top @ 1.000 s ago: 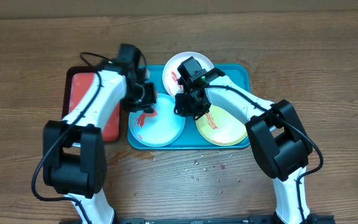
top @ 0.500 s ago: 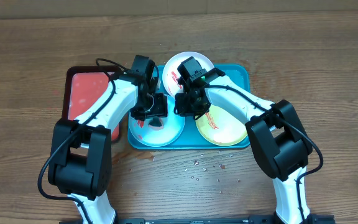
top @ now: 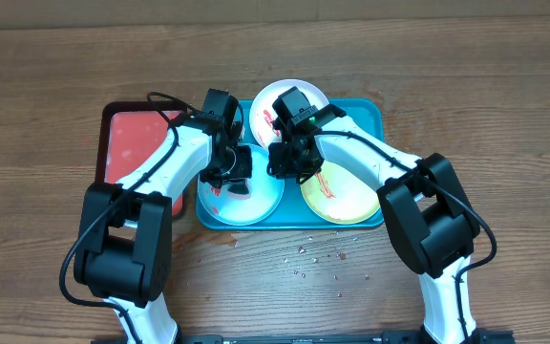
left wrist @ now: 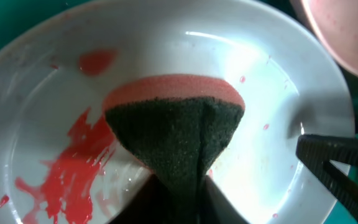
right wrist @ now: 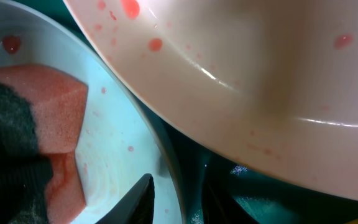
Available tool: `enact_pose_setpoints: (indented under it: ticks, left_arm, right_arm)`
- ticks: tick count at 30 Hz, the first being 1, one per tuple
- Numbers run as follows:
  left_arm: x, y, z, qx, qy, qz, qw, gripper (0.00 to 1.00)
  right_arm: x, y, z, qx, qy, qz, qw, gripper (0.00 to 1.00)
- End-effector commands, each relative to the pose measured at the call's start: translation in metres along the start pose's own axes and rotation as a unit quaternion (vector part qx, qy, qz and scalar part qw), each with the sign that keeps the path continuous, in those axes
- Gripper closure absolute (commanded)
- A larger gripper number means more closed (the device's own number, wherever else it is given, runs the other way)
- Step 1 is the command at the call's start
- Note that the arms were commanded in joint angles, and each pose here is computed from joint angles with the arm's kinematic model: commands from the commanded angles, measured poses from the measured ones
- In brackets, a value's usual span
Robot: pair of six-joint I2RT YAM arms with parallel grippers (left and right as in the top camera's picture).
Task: Clean dirty plates on tray and stack at the side
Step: 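Scrub the light blue plate with the sponge in the left gripper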
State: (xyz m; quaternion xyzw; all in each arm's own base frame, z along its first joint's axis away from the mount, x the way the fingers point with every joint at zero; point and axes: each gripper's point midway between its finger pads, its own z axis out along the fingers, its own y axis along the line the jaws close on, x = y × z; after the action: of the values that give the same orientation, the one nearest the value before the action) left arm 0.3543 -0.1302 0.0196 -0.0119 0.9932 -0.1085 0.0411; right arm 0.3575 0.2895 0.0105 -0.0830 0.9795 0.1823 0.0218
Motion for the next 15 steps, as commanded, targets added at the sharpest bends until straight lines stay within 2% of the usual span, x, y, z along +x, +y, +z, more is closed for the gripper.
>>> enact_pose_setpoints:
  ticks: [1,4,7,11,15]
  left_arm:
    - [0.000,0.002,0.002,-0.005,0.000,0.005,1.000,0.87]
    - [0.005,0.005,0.004,-0.009,0.008,0.003,1.000,0.95]
    - [0.016,0.019,0.012,-0.038,0.016,0.001,0.999,0.96]
    - [0.027,0.055,0.019,-0.128,0.013,-0.014,0.992,0.96]
    - [0.022,0.085,0.010,-0.208,-0.012,-0.048,0.977,0.96]
  right_arm:
    - [0.001,-0.008,0.005,0.013,0.003,0.005,1.000,0.72]
    - [0.001,-0.008,0.005,0.013,0.003,0.005,1.000,0.72]
    - [0.002,-0.008,0.005,0.013,0.004,0.005,1.000,0.73]
    - [0.002,-0.008,0.005,0.013,0.005,0.005,1.000,0.73]
    - [0.002,-0.008,0.005,0.013,0.005,0.005,1.000,0.73]
